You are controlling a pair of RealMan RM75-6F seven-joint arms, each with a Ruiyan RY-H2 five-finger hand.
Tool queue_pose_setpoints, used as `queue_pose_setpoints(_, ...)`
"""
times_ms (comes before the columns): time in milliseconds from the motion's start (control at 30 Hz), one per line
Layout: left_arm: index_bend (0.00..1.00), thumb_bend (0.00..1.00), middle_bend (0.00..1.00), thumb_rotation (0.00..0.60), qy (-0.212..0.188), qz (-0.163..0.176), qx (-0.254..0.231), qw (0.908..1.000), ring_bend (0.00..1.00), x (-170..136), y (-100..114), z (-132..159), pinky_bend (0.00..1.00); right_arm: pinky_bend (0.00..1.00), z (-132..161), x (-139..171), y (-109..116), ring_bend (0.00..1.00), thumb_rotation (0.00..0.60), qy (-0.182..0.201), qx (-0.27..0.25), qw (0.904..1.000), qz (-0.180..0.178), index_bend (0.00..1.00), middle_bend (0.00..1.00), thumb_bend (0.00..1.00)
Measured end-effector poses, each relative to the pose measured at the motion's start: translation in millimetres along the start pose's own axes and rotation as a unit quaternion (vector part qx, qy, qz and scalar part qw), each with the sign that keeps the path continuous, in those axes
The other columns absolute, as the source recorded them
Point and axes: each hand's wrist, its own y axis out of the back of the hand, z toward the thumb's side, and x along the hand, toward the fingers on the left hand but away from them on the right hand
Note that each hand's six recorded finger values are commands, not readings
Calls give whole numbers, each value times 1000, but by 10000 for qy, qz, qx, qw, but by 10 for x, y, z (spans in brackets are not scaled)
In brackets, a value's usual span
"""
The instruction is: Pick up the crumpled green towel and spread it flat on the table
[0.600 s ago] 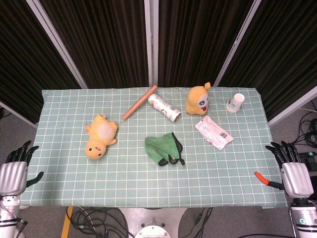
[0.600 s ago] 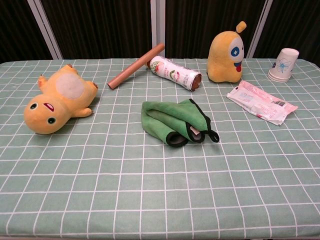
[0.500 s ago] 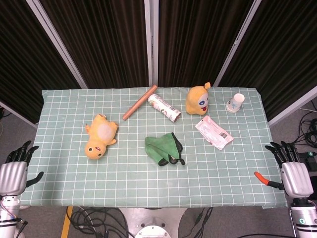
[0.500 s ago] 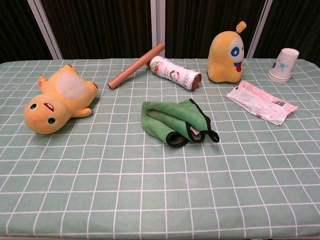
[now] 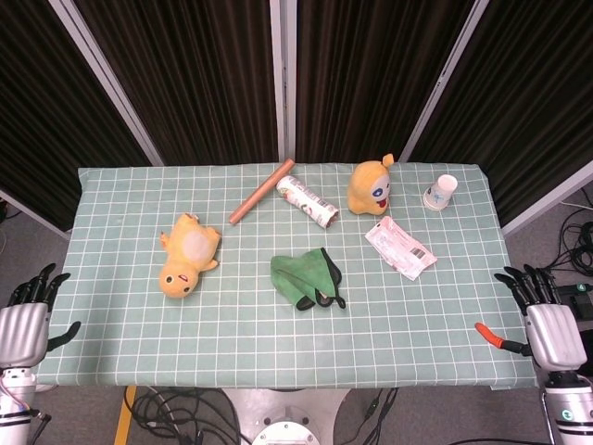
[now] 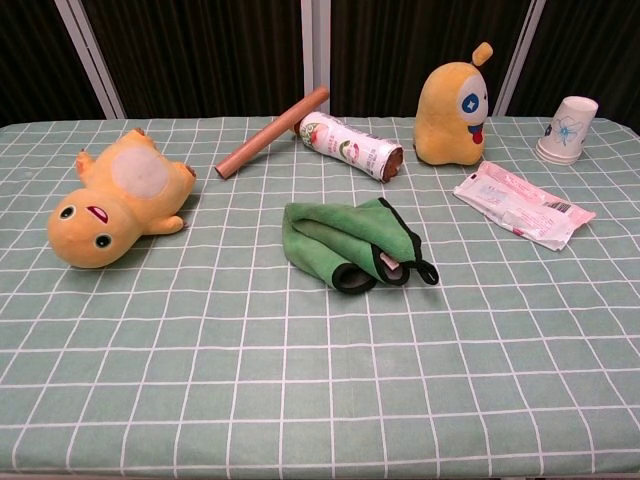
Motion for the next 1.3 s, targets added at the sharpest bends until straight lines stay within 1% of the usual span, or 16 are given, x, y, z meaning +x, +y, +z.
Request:
queue_pose_setpoints(100, 232, 240, 176, 600, 25, -24, -29, 10000, 176, 4, -9, -9, 197, 0, 45, -71, -32, 0, 406, 111, 54, 9999, 113, 248, 117, 93)
queue_pose_setpoints(133, 231, 240, 176, 600, 27, -26, -33, 10000, 176, 6, -10, -10, 197, 0, 64, -100, -46, 0, 407, 156, 73, 9997, 156, 256, 117, 79)
queue_pose_setpoints(200, 231, 240, 176, 600, 29, -27, -32, 10000, 176, 7, -17, -10, 197, 0, 119, -179, -89, 0, 407, 270, 118, 9992, 275, 277, 116, 16)
queue_pose_setpoints(267, 231, 240, 176, 600, 39, -40, -36, 10000, 176, 8, -29, -10, 197, 0, 177, -257, -140, 0, 404, 372, 161, 9984, 403, 293, 116, 0)
queue_pose_setpoints(367, 231, 239, 176, 600, 55, -62, -47, 10000, 176, 8, -41, -14, 197, 0, 311, -423, -258, 0, 410, 588, 240, 9958, 653, 328, 119, 0)
queue_pose_setpoints(433, 231, 239, 176, 600, 67, -60, -49, 9999, 176, 8, -40, -19, 197, 0, 438, -564, -363, 0, 430, 767, 276, 9932, 831, 349, 122, 5)
queue_pose_setpoints(633, 231, 239, 176, 600, 80, -60, -69, 9999, 176, 1, -38, -27, 197, 0, 919, -987, -770, 0, 444, 1342, 217, 9824, 1279, 379, 123, 83)
queue_pose_setpoints(733, 231, 239, 176, 600, 86, -56, -74, 9999, 176, -2, -35, -35, 197, 0, 1104, -1186, -931, 0, 462, 1591, 314, 9774, 1359, 381, 122, 90)
queue_pose_setpoints(800, 231, 239, 176, 600, 102, -57, -82, 9999, 176, -5, -33, -45, 197, 0, 1176, -1299, -1038, 0, 501, 1700, 434, 9747, 1386, 382, 122, 91)
queue_pose_setpoints(867, 231, 239, 176, 600, 119, -64, -96, 9999, 176, -4, -32, -53, 197, 0, 1219, -1385, -1133, 0, 517, 1766, 548, 9727, 1405, 381, 122, 85)
queue_pose_setpoints(1000, 231, 239, 176, 600, 135, -107, -143, 9997, 176, -1, -41, -54, 197, 0, 1364, -1571, -1358, 0, 540, 1939, 729, 9676, 1443, 380, 122, 10)
queue_pose_setpoints(1067, 231, 238, 176, 600, 135, -130, -154, 9997, 175, 1, -42, -53, 197, 0, 1442, -1630, -1452, 0, 556, 2012, 740, 9659, 1450, 380, 122, 0)
queue_pose_setpoints(1200, 231, 239, 176, 600, 146, -144, -184, 9996, 176, -1, -37, -58, 197, 0, 1649, -1724, -1645, 0, 566, 2212, 678, 9621, 1444, 379, 123, 0)
queue_pose_setpoints(1300, 231, 238, 176, 600, 161, -146, -182, 9996, 176, 4, -32, -66, 197, 0, 1781, -1768, -1743, 0, 565, 2371, 691, 9586, 1419, 379, 123, 0)
